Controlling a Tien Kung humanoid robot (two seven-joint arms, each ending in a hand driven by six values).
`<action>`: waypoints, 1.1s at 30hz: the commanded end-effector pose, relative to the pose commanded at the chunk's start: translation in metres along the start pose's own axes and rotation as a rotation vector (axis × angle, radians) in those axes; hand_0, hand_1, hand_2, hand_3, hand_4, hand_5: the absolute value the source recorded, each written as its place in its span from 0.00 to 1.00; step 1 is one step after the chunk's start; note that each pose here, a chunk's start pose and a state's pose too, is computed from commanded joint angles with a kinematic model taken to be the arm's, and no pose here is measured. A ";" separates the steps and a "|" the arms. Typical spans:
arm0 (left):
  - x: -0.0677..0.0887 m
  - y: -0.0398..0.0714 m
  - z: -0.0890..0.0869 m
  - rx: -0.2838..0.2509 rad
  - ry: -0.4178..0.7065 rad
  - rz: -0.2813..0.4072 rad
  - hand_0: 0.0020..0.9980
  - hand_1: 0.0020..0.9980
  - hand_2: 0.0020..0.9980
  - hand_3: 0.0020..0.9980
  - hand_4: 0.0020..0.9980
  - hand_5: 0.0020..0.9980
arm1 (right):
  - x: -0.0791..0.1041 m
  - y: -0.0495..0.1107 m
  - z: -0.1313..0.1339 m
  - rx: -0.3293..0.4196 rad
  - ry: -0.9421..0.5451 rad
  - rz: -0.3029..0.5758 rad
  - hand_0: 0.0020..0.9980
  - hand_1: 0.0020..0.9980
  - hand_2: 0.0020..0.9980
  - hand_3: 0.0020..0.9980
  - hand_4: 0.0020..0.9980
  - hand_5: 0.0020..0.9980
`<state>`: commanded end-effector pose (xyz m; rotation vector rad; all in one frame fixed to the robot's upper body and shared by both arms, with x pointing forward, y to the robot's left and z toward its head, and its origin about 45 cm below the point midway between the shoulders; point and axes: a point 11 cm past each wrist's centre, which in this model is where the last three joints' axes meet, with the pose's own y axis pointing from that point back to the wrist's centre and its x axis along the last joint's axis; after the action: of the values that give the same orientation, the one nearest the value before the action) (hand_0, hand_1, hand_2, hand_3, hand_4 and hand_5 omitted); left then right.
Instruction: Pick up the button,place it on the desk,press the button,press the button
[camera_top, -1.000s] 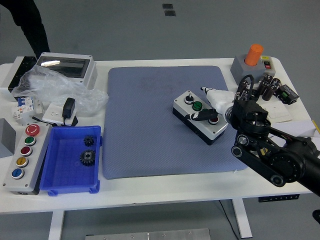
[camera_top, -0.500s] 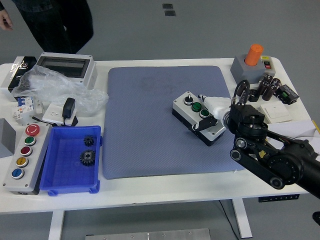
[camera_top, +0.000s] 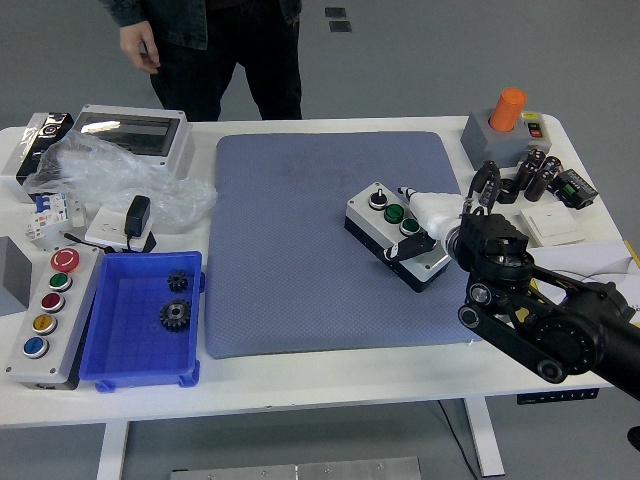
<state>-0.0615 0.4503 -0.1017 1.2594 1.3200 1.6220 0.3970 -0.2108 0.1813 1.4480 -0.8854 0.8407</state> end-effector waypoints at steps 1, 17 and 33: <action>0.000 0.000 0.000 0.000 0.000 0.000 0.71 0.75 0.69 0.72 0.75 0.37 | 0.000 0.000 0.000 0.000 0.001 0.003 0.43 0.66 0.67 0.89 0.87 0.33; 0.000 0.000 -0.001 0.002 -0.004 0.001 0.71 0.75 0.69 0.72 0.76 0.40 | 0.002 0.003 -0.003 0.012 0.041 0.053 0.22 0.57 0.60 0.65 0.70 0.22; 0.000 0.000 -0.003 0.007 -0.003 0.003 0.71 0.76 0.69 0.72 0.77 0.43 | 0.015 0.010 -0.001 0.061 0.079 0.161 0.28 0.59 0.58 0.64 0.66 0.18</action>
<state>-0.0645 0.4493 -0.1019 1.2680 1.3238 1.6180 0.3943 -0.2104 0.1993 1.3993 -0.9326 1.0457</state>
